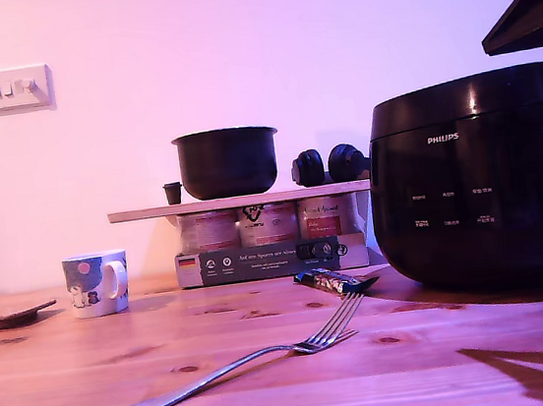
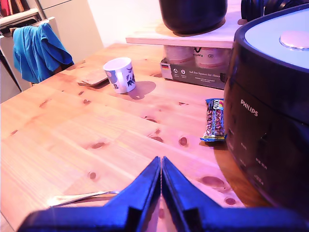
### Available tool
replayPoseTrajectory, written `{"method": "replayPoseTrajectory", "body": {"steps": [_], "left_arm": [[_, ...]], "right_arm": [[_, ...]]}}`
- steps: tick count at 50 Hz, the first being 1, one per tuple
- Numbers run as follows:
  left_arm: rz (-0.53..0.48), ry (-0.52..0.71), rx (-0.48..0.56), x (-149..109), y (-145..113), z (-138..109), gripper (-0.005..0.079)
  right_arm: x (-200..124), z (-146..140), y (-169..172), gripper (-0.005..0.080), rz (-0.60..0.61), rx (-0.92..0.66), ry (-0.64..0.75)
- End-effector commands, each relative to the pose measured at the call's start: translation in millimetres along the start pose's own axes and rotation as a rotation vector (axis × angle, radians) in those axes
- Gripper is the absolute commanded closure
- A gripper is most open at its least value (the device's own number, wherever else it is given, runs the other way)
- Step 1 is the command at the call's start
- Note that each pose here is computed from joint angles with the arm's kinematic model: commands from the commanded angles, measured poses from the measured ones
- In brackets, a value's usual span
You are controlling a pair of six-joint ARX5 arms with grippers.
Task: Pick up the rice cooker pot, and place it on the shelf behind you
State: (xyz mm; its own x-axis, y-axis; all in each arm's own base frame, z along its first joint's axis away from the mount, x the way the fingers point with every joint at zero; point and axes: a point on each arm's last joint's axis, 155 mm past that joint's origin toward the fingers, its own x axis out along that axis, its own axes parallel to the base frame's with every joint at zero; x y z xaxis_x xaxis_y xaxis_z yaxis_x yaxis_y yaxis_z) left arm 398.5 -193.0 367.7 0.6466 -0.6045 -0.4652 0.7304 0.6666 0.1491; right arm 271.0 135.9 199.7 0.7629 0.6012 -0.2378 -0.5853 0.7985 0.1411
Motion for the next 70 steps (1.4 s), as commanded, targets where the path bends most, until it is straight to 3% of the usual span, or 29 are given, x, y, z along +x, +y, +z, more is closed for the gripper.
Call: {"method": "replayPoseTrajectory", "body": {"steps": [1, 15, 21, 29, 36, 48, 56, 70], "left_arm": [[-0.012, 0.038, -0.028, 7, -5, -25, 0.0762], [-0.004, 0.054, -0.088, -6, -37, -91, 0.0762], [0.020, 0.014, -0.105, -12, -44, -105, 0.0762], [0.079, -0.085, -0.110, -22, -46, -109, 0.0762], [0.123, -0.185, -0.118, -31, -49, -113, 0.0762], [0.181, -0.342, -0.138, -49, -54, -105, 0.0762], [0.163, -0.380, -0.119, -51, -64, -94, 0.0762], [0.132, -0.306, -0.145, -42, -72, -111, 0.0761]], "right_arm": [[0, 5, 2, 0.0765, 0.005, -0.015, -0.013], [0, 5, 2, 0.0765, 0.006, -0.013, -0.013], [0, 5, 2, 0.0765, 0.005, -0.013, -0.012], [0, 5, 0, 0.0765, -0.002, -0.020, -0.012], [0, 10, -13, 0.0765, -0.078, -0.071, -0.031], [-10, 68, -24, 0.0765, -0.164, -0.122, -0.258], [-17, 94, -13, 0.0765, -0.142, -0.163, -0.361], [-9, 69, -18, 0.0765, -0.148, -0.126, -0.260]]}}
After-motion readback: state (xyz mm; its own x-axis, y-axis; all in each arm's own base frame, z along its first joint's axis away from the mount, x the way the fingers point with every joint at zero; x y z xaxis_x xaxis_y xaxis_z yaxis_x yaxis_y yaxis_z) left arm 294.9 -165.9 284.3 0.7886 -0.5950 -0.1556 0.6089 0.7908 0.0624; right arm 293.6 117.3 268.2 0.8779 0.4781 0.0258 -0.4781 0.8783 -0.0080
